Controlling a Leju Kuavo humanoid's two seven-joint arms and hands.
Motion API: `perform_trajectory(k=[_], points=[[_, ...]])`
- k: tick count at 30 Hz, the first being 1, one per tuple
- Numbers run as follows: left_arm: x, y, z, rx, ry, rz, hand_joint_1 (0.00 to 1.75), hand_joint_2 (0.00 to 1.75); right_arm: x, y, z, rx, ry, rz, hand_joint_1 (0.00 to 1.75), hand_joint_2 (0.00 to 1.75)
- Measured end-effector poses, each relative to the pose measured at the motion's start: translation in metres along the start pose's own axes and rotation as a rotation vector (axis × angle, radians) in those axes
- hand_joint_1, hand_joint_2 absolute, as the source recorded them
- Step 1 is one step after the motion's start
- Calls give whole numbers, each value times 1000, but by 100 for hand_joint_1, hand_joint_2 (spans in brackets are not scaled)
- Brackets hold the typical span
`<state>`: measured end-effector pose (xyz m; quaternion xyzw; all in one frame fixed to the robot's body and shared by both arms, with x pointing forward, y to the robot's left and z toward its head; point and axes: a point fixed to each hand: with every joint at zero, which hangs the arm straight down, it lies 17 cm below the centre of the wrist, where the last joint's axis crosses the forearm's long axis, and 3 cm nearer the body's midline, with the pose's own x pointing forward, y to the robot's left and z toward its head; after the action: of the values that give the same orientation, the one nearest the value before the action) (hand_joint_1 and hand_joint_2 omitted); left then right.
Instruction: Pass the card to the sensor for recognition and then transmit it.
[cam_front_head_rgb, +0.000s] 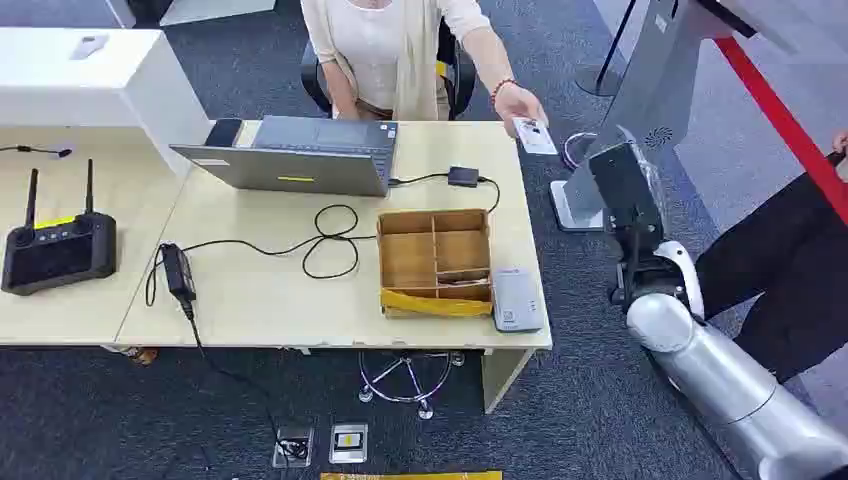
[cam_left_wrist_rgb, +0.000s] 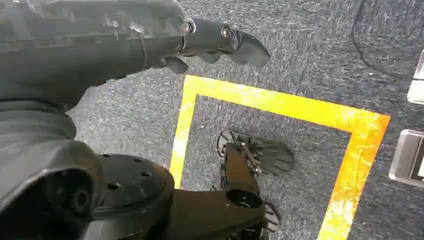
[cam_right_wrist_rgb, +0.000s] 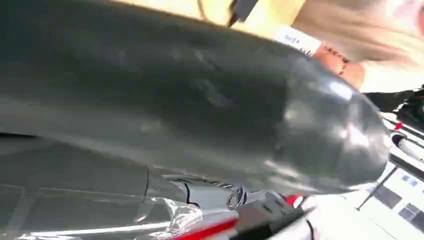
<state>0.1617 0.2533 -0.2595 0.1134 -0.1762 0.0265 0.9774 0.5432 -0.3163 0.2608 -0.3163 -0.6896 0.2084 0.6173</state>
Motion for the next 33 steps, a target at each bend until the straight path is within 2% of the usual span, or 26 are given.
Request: perform_trajectory(k=[4, 11, 19, 33], points=[[2, -2, 0, -5, -1, -19, 0, 0, -5, 1, -1, -11, 12, 341, 0, 0], [7, -6, 1, -19, -10, -46, 0, 0, -10, 5, 3, -29, -4, 668, 0, 0], [6, -9, 1, -34, -8, -62, 0, 0, -14, 15, 6, 8, -8, 789, 0, 0], [8, -10, 1, -40, -4, -78, 0, 0, -5, 27, 10, 23, -25, 812, 0, 0]])
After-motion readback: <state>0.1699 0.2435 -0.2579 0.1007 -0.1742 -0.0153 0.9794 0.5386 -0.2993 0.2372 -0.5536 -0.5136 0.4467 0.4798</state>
